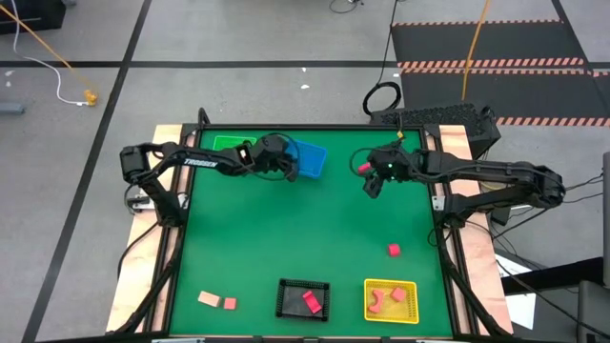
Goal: Sort & place blocks by color
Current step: Put the bottom blue wooden block into the blue basket, then put the top red wooden block into the black basket
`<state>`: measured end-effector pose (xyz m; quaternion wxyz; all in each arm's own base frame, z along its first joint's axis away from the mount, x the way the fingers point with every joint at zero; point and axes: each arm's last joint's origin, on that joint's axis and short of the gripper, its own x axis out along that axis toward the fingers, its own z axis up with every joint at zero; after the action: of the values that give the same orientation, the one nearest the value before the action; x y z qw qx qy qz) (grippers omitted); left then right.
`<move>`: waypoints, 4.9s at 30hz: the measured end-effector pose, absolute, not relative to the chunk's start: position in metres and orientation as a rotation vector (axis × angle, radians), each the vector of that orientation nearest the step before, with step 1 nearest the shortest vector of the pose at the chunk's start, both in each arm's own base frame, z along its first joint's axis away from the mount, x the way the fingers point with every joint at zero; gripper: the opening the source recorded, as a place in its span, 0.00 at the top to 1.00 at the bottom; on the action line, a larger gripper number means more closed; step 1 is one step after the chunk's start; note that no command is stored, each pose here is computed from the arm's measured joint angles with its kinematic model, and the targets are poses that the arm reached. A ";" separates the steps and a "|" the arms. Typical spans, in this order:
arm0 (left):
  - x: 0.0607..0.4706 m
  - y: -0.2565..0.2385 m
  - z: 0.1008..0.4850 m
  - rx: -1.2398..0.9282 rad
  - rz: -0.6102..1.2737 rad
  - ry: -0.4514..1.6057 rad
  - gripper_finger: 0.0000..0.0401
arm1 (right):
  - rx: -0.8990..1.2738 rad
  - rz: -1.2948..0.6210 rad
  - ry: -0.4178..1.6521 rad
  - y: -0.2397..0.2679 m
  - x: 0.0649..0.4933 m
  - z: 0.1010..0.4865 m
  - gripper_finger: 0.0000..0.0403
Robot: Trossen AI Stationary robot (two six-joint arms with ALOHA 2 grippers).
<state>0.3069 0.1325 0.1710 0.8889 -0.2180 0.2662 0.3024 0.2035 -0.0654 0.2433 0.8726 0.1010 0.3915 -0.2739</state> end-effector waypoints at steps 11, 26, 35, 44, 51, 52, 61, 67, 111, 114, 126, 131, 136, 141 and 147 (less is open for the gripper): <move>0.310 0.103 0.204 -0.517 0.472 0.449 0.64 | -0.186 -0.377 1.082 -0.080 0.218 0.207 0.40; 0.318 0.007 0.232 -0.422 0.227 0.394 0.64 | -0.314 -0.331 1.247 -0.127 0.227 0.150 0.40; 0.317 -0.023 0.232 -0.384 0.204 0.393 0.64 | -0.236 -0.327 1.287 -0.141 0.222 0.136 0.40; 0.316 -0.034 0.232 -0.387 0.198 0.391 0.64 | -0.089 -0.362 1.255 -0.143 0.220 0.134 0.62; 0.315 -0.040 0.232 -0.388 0.180 0.395 0.64 | 0.011 -0.416 1.247 -0.141 0.219 0.133 0.90; 0.315 -0.041 0.232 -0.388 0.178 0.395 0.64 | 0.019 -0.423 1.245 -0.141 0.219 0.133 0.90; 0.314 -0.042 0.230 -0.286 0.160 0.423 0.64 | 0.082 -0.459 1.142 -0.128 0.223 0.151 0.90; 0.313 -0.041 0.228 -0.254 0.158 0.441 0.64 | 0.219 -0.308 0.797 -0.103 0.236 0.194 0.90; 0.318 -0.090 0.250 0.059 0.078 0.137 0.64 | 0.019 0.321 -0.138 0.033 0.303 0.257 0.90; 0.319 -0.090 0.252 0.069 0.077 0.114 0.64 | 0.016 0.332 -0.142 0.038 0.302 0.257 0.90; 0.320 -0.091 0.262 0.041 -0.014 0.015 0.64 | -0.017 0.281 -0.130 0.043 0.303 0.255 0.90; 0.321 -0.088 0.263 0.023 -0.008 0.008 0.64 | -0.022 0.290 -0.142 0.046 0.302 0.256 0.90; 0.322 -0.084 0.263 -0.025 0.006 0.009 0.64 | -0.029 0.296 -0.157 0.049 0.302 0.257 0.90; 0.322 -0.082 0.263 -0.010 0.016 0.003 0.64 | -0.024 0.241 -0.170 0.051 0.302 0.258 0.90; 0.323 -0.078 0.263 -0.023 0.019 0.002 0.64 | -0.030 0.228 -0.184 0.053 0.301 0.259 0.90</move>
<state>0.3231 -0.0785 0.2635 0.9999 -0.0114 0.0009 0.0093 0.3011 0.0526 0.2595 0.9892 -0.0152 -0.0917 0.1134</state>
